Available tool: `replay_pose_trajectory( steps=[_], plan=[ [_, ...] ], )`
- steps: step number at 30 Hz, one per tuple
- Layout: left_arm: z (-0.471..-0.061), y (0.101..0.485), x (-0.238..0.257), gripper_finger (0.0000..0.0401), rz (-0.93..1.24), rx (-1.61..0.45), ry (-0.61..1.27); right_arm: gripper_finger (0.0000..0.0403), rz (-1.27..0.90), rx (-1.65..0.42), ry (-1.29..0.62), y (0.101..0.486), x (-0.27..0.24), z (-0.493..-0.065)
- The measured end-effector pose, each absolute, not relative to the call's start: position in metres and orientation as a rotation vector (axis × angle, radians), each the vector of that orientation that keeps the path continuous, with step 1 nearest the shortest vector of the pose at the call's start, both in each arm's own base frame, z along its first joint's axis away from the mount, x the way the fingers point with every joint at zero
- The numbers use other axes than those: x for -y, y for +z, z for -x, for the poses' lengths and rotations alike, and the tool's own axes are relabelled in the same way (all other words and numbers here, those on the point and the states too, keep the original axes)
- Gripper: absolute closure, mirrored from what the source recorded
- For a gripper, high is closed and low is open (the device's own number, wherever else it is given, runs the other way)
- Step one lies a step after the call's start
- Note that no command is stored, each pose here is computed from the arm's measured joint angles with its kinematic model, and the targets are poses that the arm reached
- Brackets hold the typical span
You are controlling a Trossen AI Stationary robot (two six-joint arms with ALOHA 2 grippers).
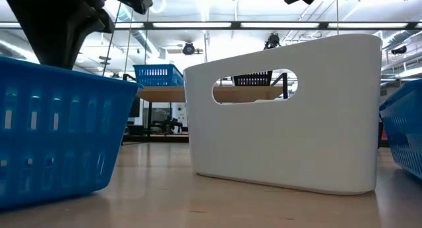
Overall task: Stack baskets on shelf by color
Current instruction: Put the center left white bin on the shelf
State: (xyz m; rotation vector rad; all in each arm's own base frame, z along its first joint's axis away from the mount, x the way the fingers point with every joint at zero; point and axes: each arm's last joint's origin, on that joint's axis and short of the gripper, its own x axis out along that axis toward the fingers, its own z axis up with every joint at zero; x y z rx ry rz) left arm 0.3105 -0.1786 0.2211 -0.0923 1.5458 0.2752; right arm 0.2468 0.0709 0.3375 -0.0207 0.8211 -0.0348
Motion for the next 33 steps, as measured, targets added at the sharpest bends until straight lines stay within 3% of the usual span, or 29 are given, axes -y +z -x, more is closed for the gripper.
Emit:
replay_pose_trajectory(
  steps=[2, 13, 27, 33],
  plan=[
    [-0.312, 0.221, 0.176, 0.0392, 0.086, -1.560, 0.249, 0.0328, 0.018, -0.828, -0.037, 0.337, -0.071, -0.246],
    [-0.315, 0.225, 0.169, 0.0398, 0.168, -1.615, 0.158, 0.0328, -0.009, -0.857, -0.057, 0.335, -0.070, -0.244],
    [-0.277, 0.297, 0.147, 0.0400, 0.248, -1.439, 0.221, 0.0328, -0.001, -0.862, -0.047, 0.335, -0.073, -0.243],
    [-0.272, 0.307, 0.143, 0.0400, 0.244, -1.386, 0.234, 0.0328, 0.001, -0.863, -0.046, 0.335, -0.073, -0.243]
  ],
)
